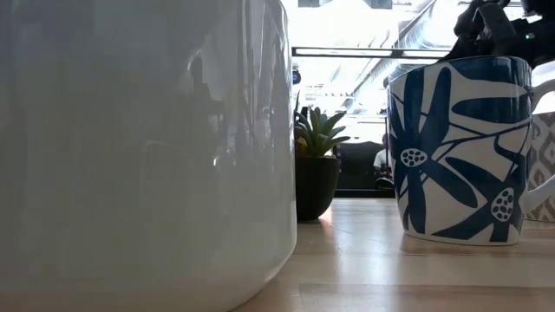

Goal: Place coffee mugs
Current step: Put the blue mug on the shelf

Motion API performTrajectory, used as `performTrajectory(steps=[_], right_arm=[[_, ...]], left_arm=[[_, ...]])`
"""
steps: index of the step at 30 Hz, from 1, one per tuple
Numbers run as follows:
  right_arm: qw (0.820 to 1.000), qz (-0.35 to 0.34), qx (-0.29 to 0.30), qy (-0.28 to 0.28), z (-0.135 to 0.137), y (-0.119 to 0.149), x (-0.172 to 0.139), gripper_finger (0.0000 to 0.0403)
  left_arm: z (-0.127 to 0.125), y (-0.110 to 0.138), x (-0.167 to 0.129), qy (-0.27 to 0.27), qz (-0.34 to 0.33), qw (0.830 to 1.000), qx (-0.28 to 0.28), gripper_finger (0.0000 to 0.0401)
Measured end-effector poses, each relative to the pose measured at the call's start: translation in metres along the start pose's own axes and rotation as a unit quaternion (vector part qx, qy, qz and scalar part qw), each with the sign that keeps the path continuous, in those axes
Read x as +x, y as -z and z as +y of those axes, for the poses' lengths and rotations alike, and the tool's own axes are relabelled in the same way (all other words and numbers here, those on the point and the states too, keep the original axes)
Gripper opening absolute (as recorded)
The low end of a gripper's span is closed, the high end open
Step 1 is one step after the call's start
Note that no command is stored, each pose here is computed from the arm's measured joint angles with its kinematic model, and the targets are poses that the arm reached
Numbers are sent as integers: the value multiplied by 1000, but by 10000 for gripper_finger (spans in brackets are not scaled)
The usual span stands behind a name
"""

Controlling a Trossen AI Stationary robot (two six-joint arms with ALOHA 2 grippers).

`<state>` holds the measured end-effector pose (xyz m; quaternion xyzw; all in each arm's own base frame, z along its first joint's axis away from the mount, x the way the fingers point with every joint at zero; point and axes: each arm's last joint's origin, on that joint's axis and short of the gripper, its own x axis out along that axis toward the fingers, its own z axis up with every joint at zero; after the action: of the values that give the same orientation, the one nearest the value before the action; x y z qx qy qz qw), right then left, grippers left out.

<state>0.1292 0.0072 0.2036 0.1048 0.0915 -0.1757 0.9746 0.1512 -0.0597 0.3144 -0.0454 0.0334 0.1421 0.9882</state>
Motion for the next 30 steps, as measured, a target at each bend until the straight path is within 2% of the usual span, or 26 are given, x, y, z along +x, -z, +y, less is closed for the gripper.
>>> performTrajectory(steps=[4,9,13,18,26,30], right_arm=[[1000,8,25,3,-2,1,1,103],[999,12,47,15,-5,2,2,103],[998,17,60,32,-8,3,3,103],[996,16,84,38,-9,3,3,103],[996,18,83,39,-9,3,3,103],[996,19,83,40,-9,4,3,103]], left_arm=[[6,-9,-9,3,88,996,15,120],[12,-16,-15,35,172,984,-15,120],[14,-6,-14,65,243,968,1,120],[15,10,-10,76,338,938,27,120],[8,25,4,71,399,913,45,120],[4,36,10,54,439,894,69,120]])
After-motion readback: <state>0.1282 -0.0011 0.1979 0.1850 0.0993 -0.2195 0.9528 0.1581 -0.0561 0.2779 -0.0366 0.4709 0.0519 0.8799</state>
